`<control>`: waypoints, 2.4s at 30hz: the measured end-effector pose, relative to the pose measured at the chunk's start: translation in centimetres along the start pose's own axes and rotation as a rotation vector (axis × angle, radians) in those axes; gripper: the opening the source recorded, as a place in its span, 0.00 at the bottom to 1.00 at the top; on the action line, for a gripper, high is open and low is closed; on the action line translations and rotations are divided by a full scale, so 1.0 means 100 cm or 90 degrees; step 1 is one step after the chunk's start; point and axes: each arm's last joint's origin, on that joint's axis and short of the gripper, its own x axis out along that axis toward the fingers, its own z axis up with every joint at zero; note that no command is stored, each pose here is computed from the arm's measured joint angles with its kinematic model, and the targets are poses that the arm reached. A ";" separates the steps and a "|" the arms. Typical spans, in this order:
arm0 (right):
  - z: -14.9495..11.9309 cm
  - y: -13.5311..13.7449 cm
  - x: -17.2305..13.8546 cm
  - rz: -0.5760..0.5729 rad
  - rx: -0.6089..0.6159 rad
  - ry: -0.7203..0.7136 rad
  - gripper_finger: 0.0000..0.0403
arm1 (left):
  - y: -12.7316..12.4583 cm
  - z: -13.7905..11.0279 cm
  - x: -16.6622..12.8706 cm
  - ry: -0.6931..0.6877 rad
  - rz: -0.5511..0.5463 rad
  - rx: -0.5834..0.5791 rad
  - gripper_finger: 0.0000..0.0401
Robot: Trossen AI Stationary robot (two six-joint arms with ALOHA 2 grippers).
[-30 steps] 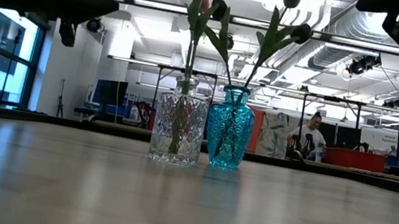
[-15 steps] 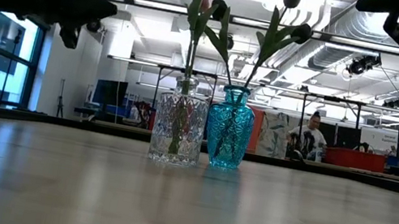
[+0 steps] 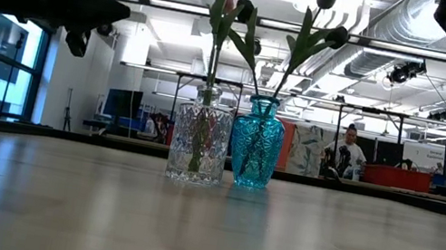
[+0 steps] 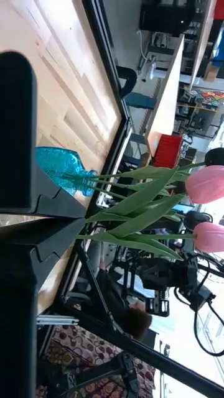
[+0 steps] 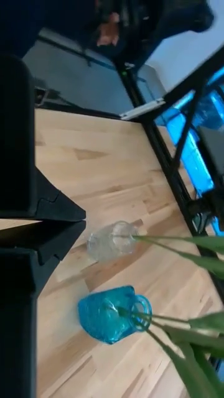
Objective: Sort flowers into vase by color
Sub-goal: Return to Home Position
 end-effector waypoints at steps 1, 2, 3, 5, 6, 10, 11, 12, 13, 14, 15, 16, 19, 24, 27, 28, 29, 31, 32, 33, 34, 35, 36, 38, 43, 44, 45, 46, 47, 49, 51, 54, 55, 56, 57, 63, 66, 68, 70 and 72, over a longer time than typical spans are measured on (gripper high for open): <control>-0.002 0.001 -0.001 0.002 -0.014 0.003 0.00 | 0.000 0.000 0.000 0.000 0.000 0.000 0.00; -0.003 0.003 -0.002 0.003 -0.025 0.006 0.00 | 0.000 0.000 0.000 0.001 0.000 0.000 0.00; -0.005 0.004 -0.003 0.001 -0.036 0.008 0.00 | 0.000 0.000 0.000 0.001 0.000 0.000 0.00; -0.008 0.005 -0.005 -0.004 -0.054 0.010 0.00 | 0.000 0.000 0.000 0.001 0.000 0.000 0.00; -0.008 0.006 -0.005 -0.007 -0.062 0.006 0.00 | 0.000 0.000 0.000 0.001 0.000 0.000 0.00; -0.001 0.007 -0.004 -0.011 -0.106 -0.037 0.00 | 0.000 0.000 0.000 0.002 0.001 0.000 0.00; 0.002 0.005 -0.003 -0.016 -0.127 -0.046 0.00 | 0.000 0.000 0.000 0.001 0.000 0.000 0.00; 0.004 0.003 -0.001 -0.017 -0.148 -0.049 0.00 | 0.000 0.000 0.000 0.002 0.001 0.000 0.00; 0.006 0.001 0.000 -0.016 -0.166 -0.046 0.00 | 0.000 0.000 0.000 0.002 0.001 0.000 0.00; 0.008 -0.003 0.002 -0.012 -0.179 -0.038 0.00 | 0.000 0.000 0.000 0.002 0.001 0.000 0.00; 0.010 -0.006 0.005 -0.002 -0.188 -0.029 0.00 | 0.000 0.000 0.000 0.002 0.001 0.000 0.00; 0.010 -0.010 0.009 0.017 -0.192 -0.025 0.00 | 0.000 0.000 0.000 0.002 0.001 0.000 0.00; 0.000 -0.029 0.022 0.079 -0.188 -0.009 0.00 | 0.000 0.000 0.000 0.002 0.001 0.000 0.00; -0.019 -0.062 0.026 0.097 -0.156 -0.042 0.00 | 0.000 0.000 0.000 0.002 0.001 0.000 0.00; -0.031 -0.074 0.018 0.096 -0.134 -0.079 0.00 | 0.000 0.000 0.000 0.002 0.001 0.000 0.00; -0.035 -0.076 0.015 0.102 -0.129 -0.093 0.00 | 0.000 0.000 0.000 0.002 0.001 0.000 0.00; -0.039 -0.078 0.011 0.110 -0.121 -0.102 0.00 | 0.000 0.000 0.000 0.002 0.001 0.000 0.00; -0.047 -0.080 0.005 0.125 -0.114 -0.121 0.00 | 0.000 0.000 0.000 0.002 0.001 0.000 0.00; -0.050 -0.082 0.002 0.132 -0.114 -0.132 0.00 | 0.000 0.000 0.000 0.002 0.001 0.000 0.00; -0.054 -0.083 -0.001 0.139 -0.116 -0.143 0.00 | 0.000 0.000 0.000 0.002 0.001 0.000 0.00; -0.057 -0.084 -0.002 0.142 -0.121 -0.152 0.00 | 0.000 0.000 0.000 0.002 0.001 0.000 0.00; -0.061 -0.086 -0.003 0.143 -0.125 -0.161 0.00 | 0.000 0.000 0.000 0.002 0.001 0.000 0.00; -0.064 -0.088 -0.004 0.145 -0.126 -0.167 0.00 | 0.000 0.000 0.000 0.002 0.001 0.000 0.00; -0.073 -0.092 -0.002 0.146 -0.128 -0.173 0.00 | 0.000 0.000 0.000 0.002 0.001 0.000 0.00; -0.090 -0.099 0.004 0.160 -0.124 -0.212 0.00 | 0.000 0.000 0.000 0.002 0.001 0.000 0.00; -0.093 -0.101 0.005 0.162 -0.124 -0.219 0.00 | 0.000 0.000 0.000 0.002 0.001 0.000 0.00; -0.096 -0.102 0.007 0.164 -0.128 -0.227 0.00 | 0.000 0.000 0.000 0.002 0.001 0.000 0.00; -0.099 -0.103 0.009 0.165 -0.130 -0.232 0.00 | 0.000 0.000 0.000 0.002 0.001 0.000 0.00; -0.102 -0.104 0.010 0.165 -0.133 -0.234 0.00 | 0.000 0.000 0.000 0.002 0.001 0.000 0.00; -0.107 -0.107 0.013 0.165 -0.142 -0.239 0.00 | 0.000 0.000 0.000 0.002 0.001 0.000 0.00; -0.109 -0.108 0.014 0.155 -0.166 -0.227 0.00 | 0.000 0.000 0.000 0.002 0.001 0.000 0.00; -0.111 -0.109 0.015 0.143 -0.202 -0.219 0.00 | 0.000 0.000 0.000 0.002 0.001 0.000 0.00; -0.112 -0.109 0.016 0.137 -0.196 -0.212 0.00 | 0.000 0.000 0.000 0.002 0.001 0.000 0.00; -0.113 -0.110 0.016 0.133 -0.191 -0.204 0.00 | 0.000 0.000 0.000 0.002 0.001 0.000 0.00; -0.115 -0.111 0.017 0.130 -0.185 -0.192 0.00 | 0.000 0.000 0.000 0.002 0.001 0.000 0.00; -0.116 -0.111 0.017 0.132 -0.167 -0.183 0.00 | 0.000 0.000 0.000 0.002 0.001 0.000 0.00; -0.116 -0.111 0.017 0.133 -0.165 -0.183 0.00 | 0.000 0.000 0.000 0.002 0.001 0.000 0.00; -0.116 -0.111 0.017 0.133 -0.167 -0.183 0.00 | 0.000 -0.001 0.000 0.004 0.002 0.000 0.00; -0.116 -0.111 0.017 0.133 -0.167 -0.183 0.00 | 0.000 -0.001 -0.002 0.009 0.003 0.001 0.00; -0.116 -0.111 0.017 0.133 -0.165 -0.182 0.00 | 0.000 0.003 -0.005 -0.004 -0.001 0.000 0.00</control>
